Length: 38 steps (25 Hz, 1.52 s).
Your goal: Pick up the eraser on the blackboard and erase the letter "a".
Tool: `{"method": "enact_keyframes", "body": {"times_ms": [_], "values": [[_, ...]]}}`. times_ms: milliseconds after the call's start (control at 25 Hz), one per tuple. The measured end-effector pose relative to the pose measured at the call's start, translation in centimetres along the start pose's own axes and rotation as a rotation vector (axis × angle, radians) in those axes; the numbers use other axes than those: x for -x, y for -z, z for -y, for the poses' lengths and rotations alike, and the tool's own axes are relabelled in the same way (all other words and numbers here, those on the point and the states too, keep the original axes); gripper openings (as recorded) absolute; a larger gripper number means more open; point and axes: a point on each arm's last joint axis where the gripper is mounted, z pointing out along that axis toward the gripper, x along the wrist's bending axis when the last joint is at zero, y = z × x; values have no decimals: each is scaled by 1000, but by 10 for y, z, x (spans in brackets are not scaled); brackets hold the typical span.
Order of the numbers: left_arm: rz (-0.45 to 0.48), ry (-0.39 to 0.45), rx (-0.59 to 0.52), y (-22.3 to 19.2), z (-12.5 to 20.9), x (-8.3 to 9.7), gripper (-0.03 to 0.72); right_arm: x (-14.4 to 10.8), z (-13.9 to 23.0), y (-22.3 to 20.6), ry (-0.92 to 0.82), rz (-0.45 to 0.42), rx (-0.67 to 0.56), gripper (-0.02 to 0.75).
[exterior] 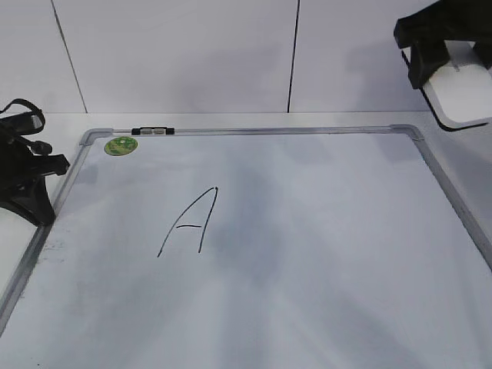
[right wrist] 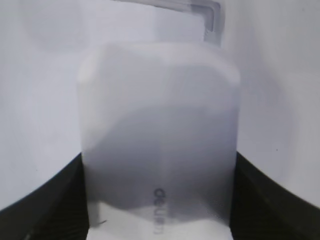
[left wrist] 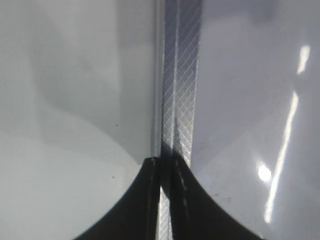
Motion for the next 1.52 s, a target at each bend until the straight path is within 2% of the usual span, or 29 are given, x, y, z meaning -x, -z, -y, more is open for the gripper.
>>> {"method": "enact_keyframes", "body": {"times_ms": [320, 680, 1120, 1240, 1520], "values": [[0, 0, 2, 0, 0, 0, 17, 26, 27, -20, -69, 37, -111, 529], [2, 1, 2, 0, 0, 0, 17, 30, 43, -41, -91, 13, -200, 529], [3, 2, 2, 0, 0, 0, 17, 18, 41, -88, -59, -55, -321, 529], [3, 2, 2, 0, 0, 0, 17, 22, 43, -100, -83, -94, -353, 529], [3, 0, 2, 0, 0, 0, 17, 37, 46, -123, -131, -124, -404, 529]]}}
